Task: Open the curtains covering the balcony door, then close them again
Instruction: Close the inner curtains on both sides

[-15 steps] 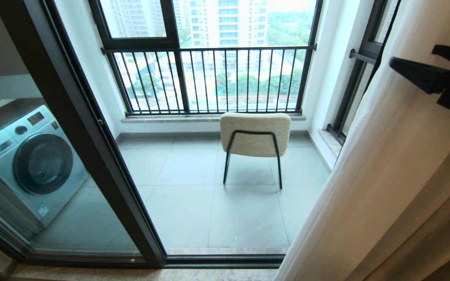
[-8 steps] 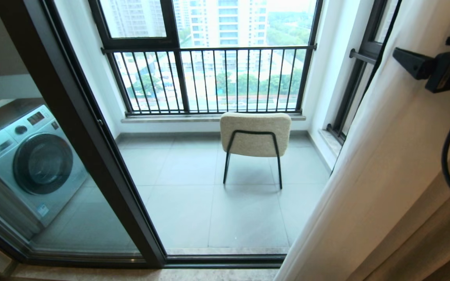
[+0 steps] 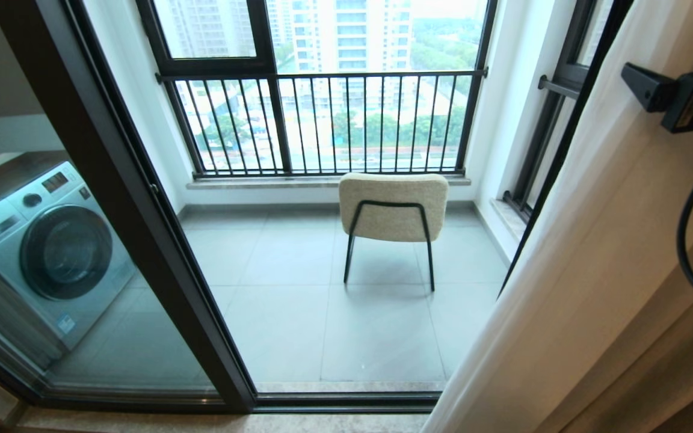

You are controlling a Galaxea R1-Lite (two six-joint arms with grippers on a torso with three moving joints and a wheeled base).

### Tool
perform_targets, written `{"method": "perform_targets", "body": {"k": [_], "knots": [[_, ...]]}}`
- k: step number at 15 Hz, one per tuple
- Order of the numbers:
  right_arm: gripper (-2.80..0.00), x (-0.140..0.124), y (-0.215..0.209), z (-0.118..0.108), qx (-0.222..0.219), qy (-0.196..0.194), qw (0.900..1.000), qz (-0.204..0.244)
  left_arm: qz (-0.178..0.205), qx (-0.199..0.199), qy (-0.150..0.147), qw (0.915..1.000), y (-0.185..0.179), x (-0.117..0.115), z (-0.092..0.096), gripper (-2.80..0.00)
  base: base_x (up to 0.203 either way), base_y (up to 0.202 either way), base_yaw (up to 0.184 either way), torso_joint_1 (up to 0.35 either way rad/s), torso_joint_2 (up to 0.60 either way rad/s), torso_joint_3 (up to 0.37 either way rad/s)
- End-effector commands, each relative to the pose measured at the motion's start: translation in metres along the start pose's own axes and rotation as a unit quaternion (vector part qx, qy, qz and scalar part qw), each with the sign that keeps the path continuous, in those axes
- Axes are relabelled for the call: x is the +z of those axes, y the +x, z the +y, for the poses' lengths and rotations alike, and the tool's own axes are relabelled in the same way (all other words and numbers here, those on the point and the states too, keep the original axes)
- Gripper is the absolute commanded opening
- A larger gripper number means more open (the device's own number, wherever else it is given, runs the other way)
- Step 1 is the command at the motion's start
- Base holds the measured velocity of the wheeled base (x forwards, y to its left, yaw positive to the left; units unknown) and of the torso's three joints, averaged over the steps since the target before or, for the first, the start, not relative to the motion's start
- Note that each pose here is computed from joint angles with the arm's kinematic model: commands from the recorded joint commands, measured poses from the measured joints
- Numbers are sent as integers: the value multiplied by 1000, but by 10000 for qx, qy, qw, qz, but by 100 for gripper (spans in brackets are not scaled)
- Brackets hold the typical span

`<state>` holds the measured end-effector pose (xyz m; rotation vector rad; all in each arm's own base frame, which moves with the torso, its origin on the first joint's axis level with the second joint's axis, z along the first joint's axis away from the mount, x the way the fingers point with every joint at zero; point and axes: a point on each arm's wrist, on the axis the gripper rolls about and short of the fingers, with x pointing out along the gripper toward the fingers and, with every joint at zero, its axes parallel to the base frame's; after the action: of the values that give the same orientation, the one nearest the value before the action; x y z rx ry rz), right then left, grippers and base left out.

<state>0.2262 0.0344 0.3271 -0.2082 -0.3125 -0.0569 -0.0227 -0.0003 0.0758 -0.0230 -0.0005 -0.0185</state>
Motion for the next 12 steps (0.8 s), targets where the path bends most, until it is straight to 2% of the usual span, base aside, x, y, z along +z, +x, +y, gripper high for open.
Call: {"method": "perform_targets", "body": {"k": [1, 5, 10, 12], "knots": [[0, 0, 0, -1, -27, -11, 10000, -32, -4, 0, 0, 10000, 0, 0, 0, -280, 0, 0, 0, 0, 0, 0], [0, 2, -2, -3, -52, 7, 10000, -24, -4, 0, 0, 10000, 0, 0, 0, -280, 0, 0, 0, 0, 0, 0], [0, 3, -1, -19, -369, -74, 9993, -46, -4, 0, 0, 10000, 0, 0, 0, -280, 0, 0, 0, 0, 0, 0], [0, 0, 7, -19, -378, -64, 9993, -16, -4, 0, 0, 10000, 0, 0, 0, -280, 0, 0, 0, 0, 0, 0]]}}
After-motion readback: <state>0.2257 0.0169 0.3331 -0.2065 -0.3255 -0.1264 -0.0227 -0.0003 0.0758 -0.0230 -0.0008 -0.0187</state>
